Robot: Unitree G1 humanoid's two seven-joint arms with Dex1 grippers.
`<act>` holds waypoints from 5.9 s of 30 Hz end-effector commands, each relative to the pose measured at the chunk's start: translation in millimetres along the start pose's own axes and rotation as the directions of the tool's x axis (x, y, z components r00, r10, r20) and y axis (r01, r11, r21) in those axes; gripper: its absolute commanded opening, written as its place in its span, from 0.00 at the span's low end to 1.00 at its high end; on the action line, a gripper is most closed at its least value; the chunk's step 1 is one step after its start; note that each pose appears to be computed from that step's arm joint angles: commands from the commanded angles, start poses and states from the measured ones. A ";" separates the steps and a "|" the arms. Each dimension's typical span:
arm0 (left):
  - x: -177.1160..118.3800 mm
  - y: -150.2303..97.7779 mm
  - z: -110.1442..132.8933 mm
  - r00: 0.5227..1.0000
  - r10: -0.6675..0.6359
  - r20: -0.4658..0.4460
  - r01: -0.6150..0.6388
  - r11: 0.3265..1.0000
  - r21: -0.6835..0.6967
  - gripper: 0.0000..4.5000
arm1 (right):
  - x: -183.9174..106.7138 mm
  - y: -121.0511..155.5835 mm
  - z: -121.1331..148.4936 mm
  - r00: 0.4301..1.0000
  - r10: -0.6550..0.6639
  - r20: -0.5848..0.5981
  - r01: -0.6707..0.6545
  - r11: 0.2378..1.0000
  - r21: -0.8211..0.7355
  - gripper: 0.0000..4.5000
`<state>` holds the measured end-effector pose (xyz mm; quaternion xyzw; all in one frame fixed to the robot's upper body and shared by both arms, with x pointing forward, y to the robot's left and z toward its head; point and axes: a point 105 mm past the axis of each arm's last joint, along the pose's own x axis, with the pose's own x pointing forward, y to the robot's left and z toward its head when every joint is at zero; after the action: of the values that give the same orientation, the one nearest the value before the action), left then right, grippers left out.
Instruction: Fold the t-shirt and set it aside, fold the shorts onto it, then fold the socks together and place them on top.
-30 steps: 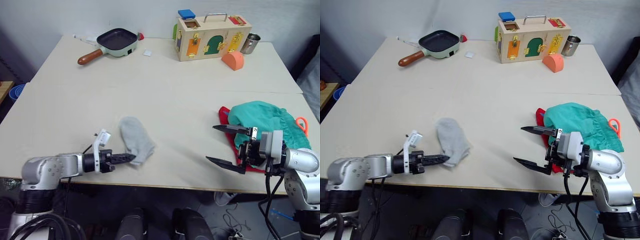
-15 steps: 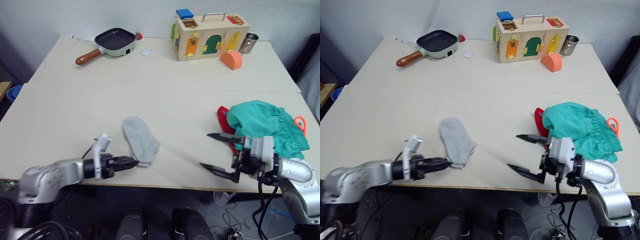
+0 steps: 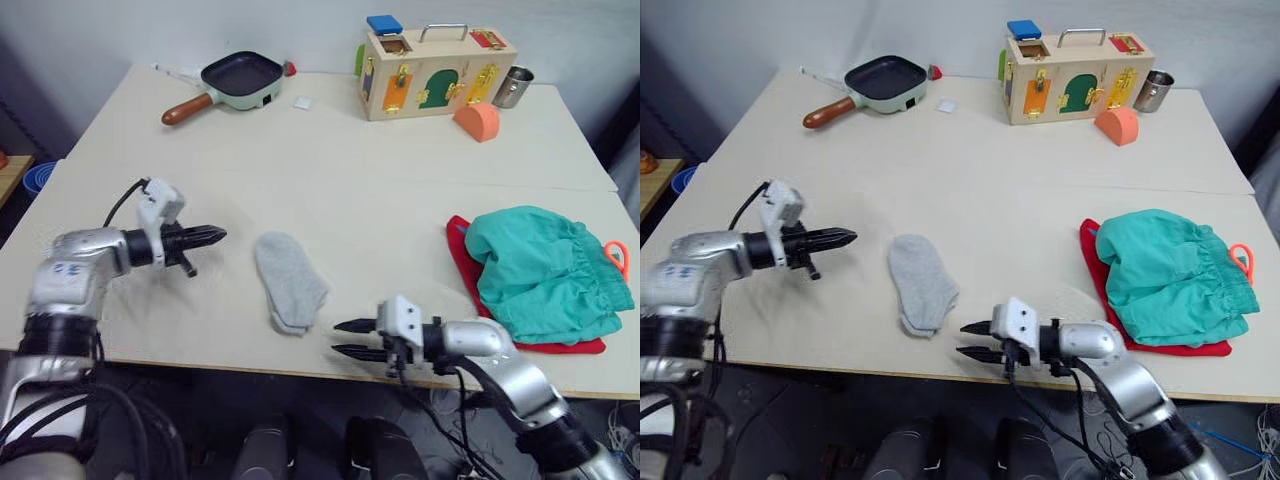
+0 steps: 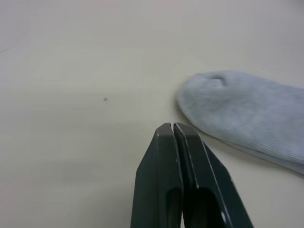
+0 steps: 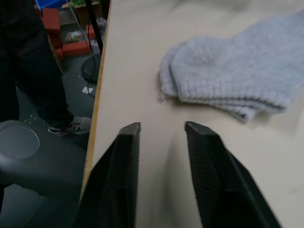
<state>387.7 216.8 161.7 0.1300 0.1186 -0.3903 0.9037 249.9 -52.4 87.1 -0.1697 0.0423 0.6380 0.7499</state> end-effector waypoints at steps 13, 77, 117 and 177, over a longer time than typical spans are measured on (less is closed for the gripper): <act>65.5 1.5 1.0 0.995 -0.012 -0.103 0.028 0.987 0.155 0.00 | 43.8 5.6 5.3 0.989 0.138 -0.049 -0.136 0.990 0.040 0.01; -21.9 -46.6 -44.3 0.998 -0.009 -0.067 0.005 0.999 -0.052 0.00 | -25.5 -56.7 10.4 0.999 0.034 0.013 -0.034 0.999 0.022 0.01; -34.7 -74.9 -32.4 0.978 -0.195 -0.068 0.152 0.901 -0.407 0.00 | -12.7 -90.8 41.6 0.994 -0.047 -0.100 0.084 0.909 0.409 0.46; -19.3 -86.0 27.5 0.927 -0.303 0.223 0.342 0.925 -0.166 0.12 | 5.9 -64.2 77.9 0.984 -0.103 0.143 0.080 0.985 0.154 0.00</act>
<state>314.9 173.6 176.9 -0.0346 0.1023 -0.5221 0.8460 303.6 -41.5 171.6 -0.0431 0.0442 0.6117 0.7887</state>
